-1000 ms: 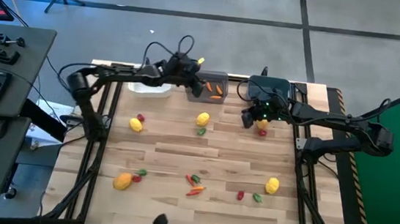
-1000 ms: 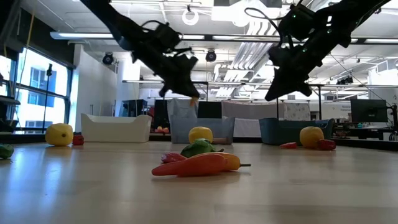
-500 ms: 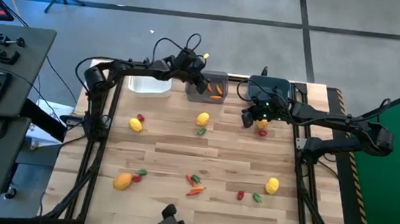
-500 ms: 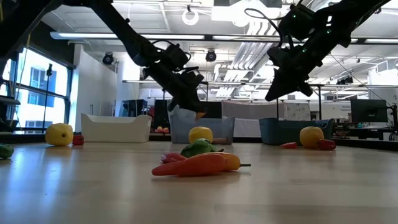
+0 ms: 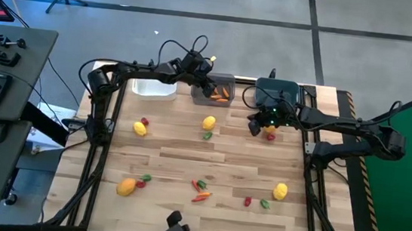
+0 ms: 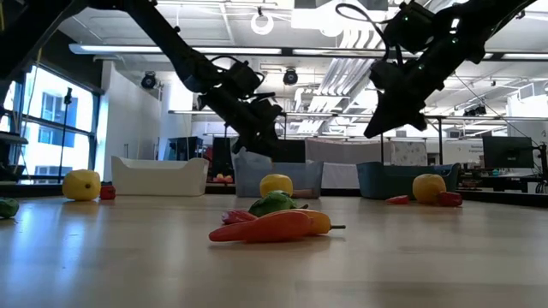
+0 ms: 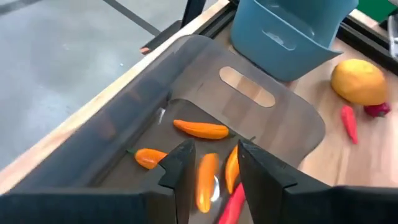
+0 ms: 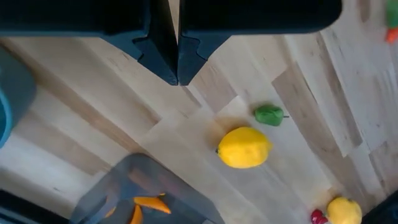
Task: Sort produce into baskets
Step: Put the top left yellow chili pepper into the black bin, then put the bottom orange chili pepper into the black bin
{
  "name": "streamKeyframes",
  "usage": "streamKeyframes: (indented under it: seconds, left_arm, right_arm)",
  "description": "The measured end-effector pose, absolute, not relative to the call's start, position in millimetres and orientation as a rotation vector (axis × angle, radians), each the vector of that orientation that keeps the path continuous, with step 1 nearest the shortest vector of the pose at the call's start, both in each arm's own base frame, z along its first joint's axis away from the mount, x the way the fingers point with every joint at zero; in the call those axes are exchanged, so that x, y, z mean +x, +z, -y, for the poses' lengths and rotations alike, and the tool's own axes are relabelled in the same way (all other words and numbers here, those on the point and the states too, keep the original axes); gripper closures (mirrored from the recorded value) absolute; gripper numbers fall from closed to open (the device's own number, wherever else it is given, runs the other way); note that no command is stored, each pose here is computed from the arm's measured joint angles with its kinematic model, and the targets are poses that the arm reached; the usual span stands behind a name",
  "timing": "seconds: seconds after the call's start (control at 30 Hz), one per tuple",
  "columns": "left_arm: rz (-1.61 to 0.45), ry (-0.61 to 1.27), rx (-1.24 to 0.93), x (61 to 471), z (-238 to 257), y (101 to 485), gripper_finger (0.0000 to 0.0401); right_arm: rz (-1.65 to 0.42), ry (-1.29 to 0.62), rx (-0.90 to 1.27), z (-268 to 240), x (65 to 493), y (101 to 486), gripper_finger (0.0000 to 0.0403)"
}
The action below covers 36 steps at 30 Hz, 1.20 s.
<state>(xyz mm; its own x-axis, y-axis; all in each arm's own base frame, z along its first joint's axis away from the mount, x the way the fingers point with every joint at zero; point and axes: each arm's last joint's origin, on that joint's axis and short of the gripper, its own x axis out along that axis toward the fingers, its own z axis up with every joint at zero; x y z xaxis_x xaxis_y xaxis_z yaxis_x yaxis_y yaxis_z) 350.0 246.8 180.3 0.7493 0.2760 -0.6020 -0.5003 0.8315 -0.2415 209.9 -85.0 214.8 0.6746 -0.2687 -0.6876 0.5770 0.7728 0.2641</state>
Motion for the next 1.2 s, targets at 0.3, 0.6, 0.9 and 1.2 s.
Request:
streamKeyframes:
  seconds: [0.3, 0.6, 0.9, 1.2]
  left_arm:
    - [-0.566, 0.505, -0.371, 353.4, -218.9, 200.3, 0.0323]
    - [-0.54, 0.531, -0.377, 338.6, -164.7, 215.8, 0.0381]
    - [-0.464, 0.576, -0.483, 293.4, -98.2, 214.1, 0.04]
    - [-0.45, 0.551, -0.489, 253.0, -71.9, 213.5, 0.04]
  right_arm:
    - [-0.695, -0.393, 0.424, 85.8, 209.8, 215.1, 0.0402]
    - [-0.686, -0.228, 0.394, 82.3, 212.2, 217.0, 0.0402]
    - [-0.711, -0.012, 0.322, 56.9, 219.4, 216.7, 0.0402]
    - [-0.765, 0.105, 0.32, 8.3, 234.8, 208.4, 0.0334]
